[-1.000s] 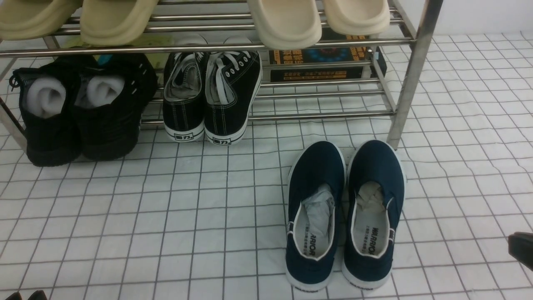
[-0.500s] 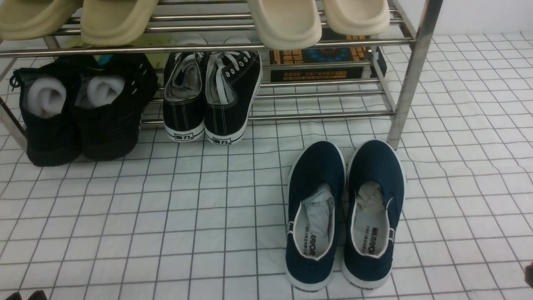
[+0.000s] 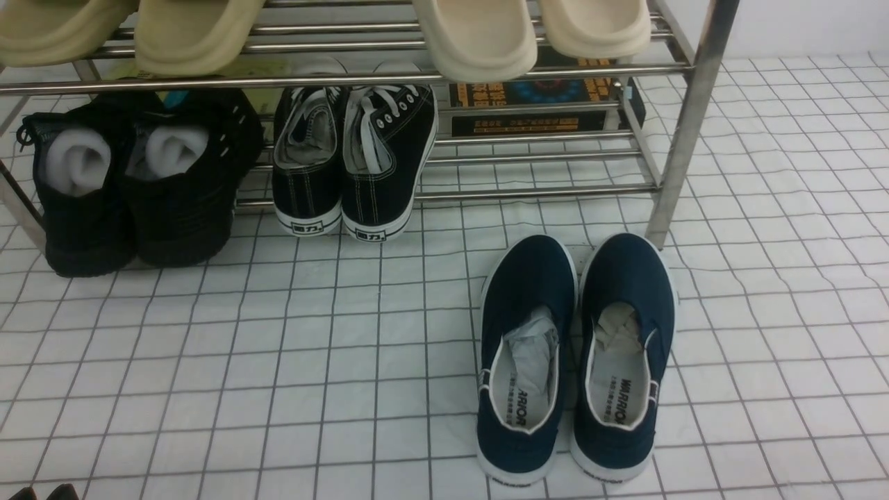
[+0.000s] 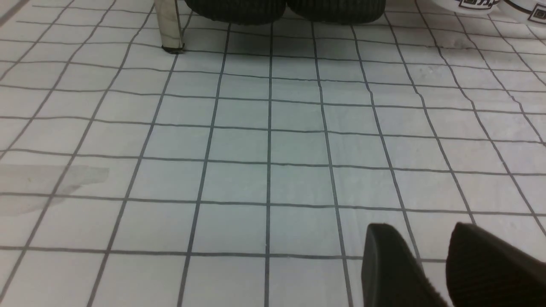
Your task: Take the shoes off the shelf with your hand from the white checkered tablecloth.
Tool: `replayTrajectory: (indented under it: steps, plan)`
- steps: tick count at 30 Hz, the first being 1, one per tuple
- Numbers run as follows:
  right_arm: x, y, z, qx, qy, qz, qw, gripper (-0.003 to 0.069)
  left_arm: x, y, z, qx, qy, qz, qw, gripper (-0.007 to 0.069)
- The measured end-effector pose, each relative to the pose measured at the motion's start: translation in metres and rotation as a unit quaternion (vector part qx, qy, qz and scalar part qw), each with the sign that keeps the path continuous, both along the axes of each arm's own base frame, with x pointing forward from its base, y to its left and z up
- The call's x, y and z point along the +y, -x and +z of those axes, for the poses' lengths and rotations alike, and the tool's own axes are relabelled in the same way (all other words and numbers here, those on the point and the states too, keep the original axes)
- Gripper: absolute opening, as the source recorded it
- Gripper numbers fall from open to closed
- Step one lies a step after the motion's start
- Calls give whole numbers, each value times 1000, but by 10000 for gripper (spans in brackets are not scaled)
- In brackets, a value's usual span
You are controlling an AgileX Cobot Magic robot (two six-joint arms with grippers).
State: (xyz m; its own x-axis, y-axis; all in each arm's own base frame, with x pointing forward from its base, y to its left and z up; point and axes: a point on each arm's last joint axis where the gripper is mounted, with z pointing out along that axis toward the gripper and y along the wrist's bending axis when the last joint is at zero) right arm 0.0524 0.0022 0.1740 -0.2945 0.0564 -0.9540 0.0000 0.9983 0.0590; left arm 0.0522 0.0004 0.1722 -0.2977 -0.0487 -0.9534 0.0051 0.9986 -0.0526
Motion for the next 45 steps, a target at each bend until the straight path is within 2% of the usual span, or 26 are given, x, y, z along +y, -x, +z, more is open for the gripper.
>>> replayTrajectory:
  steps: [10, 45]
  plan:
    - [5, 1, 0, 3, 2, 45, 999, 28, 0, 0, 0, 0, 0, 0, 1000, 240]
    - [5, 1, 0, 3, 2, 45, 999, 82, 0, 0, 0, 0, 0, 0, 1000, 240]
